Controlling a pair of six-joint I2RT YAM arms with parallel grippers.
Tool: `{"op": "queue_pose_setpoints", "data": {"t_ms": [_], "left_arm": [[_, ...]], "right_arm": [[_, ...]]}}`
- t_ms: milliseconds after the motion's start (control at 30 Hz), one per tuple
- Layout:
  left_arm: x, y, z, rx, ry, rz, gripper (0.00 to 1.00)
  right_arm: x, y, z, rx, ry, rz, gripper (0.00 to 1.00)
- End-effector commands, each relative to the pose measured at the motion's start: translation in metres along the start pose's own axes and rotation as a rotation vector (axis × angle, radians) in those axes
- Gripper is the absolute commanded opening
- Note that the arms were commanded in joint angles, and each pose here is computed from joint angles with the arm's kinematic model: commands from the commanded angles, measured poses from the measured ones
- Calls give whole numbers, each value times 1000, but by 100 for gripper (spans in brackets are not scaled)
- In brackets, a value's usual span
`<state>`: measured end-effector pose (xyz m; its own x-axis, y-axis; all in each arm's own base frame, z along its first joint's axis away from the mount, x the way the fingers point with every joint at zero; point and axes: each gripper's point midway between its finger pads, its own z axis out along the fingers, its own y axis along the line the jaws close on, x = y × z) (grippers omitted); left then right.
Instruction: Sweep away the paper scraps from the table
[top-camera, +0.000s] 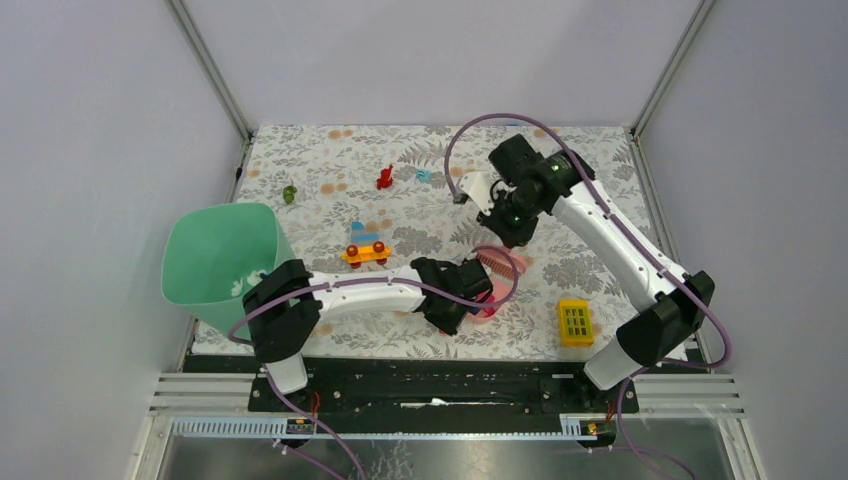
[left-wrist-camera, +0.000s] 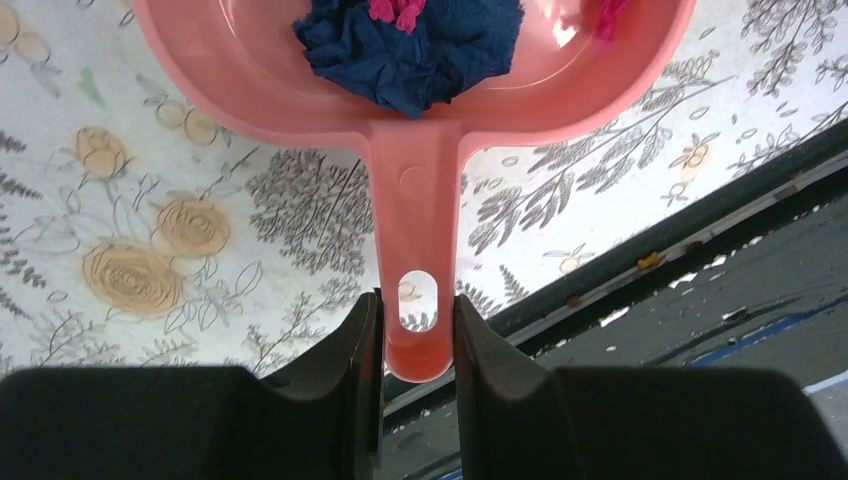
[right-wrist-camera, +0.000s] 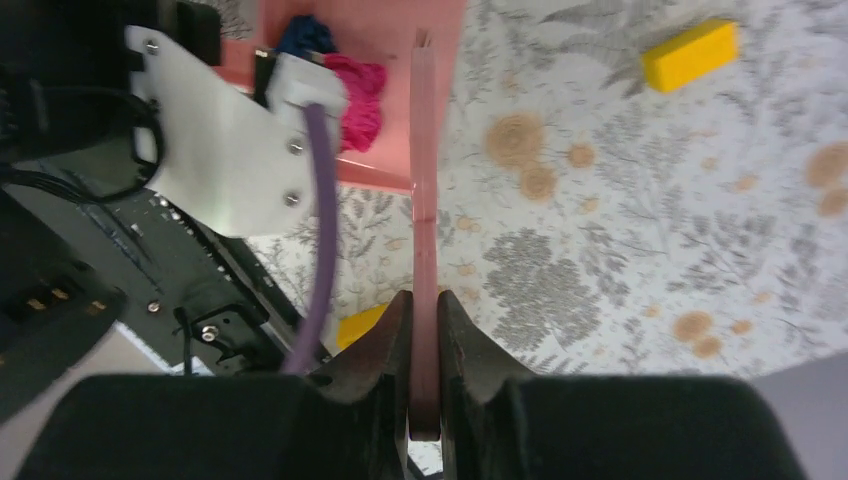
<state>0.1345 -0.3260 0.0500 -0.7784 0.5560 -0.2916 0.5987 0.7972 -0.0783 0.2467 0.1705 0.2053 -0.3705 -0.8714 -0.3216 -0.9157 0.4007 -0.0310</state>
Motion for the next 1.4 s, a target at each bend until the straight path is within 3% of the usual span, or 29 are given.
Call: {"op": "queue_pose_setpoints", "data": {"t_ms": [0, 367, 733, 1000, 1133, 1367], "left_arm": [[-6, 8, -28, 6, -105, -80, 0], [43, 49, -66, -107, -86, -256, 0], [78, 60, -54, -130, -35, -378, 0], [86, 61, -44, -135, -20, -432, 0], [84, 63, -40, -149, -17, -431, 0], [77, 61, -34, -155, -5, -419, 0]], "right_arm": [[-22, -36, -31, 174, -59, -6, 0], [-135, -172, -11, 644, -238, -162, 0], [-226, -237, 75, 708, -322, -241, 0], [-218, -201, 144, 496, -274, -424, 0], [-199, -155, 142, 319, -271, -461, 0], [-130, -58, 124, 111, -124, -539, 0]]}}
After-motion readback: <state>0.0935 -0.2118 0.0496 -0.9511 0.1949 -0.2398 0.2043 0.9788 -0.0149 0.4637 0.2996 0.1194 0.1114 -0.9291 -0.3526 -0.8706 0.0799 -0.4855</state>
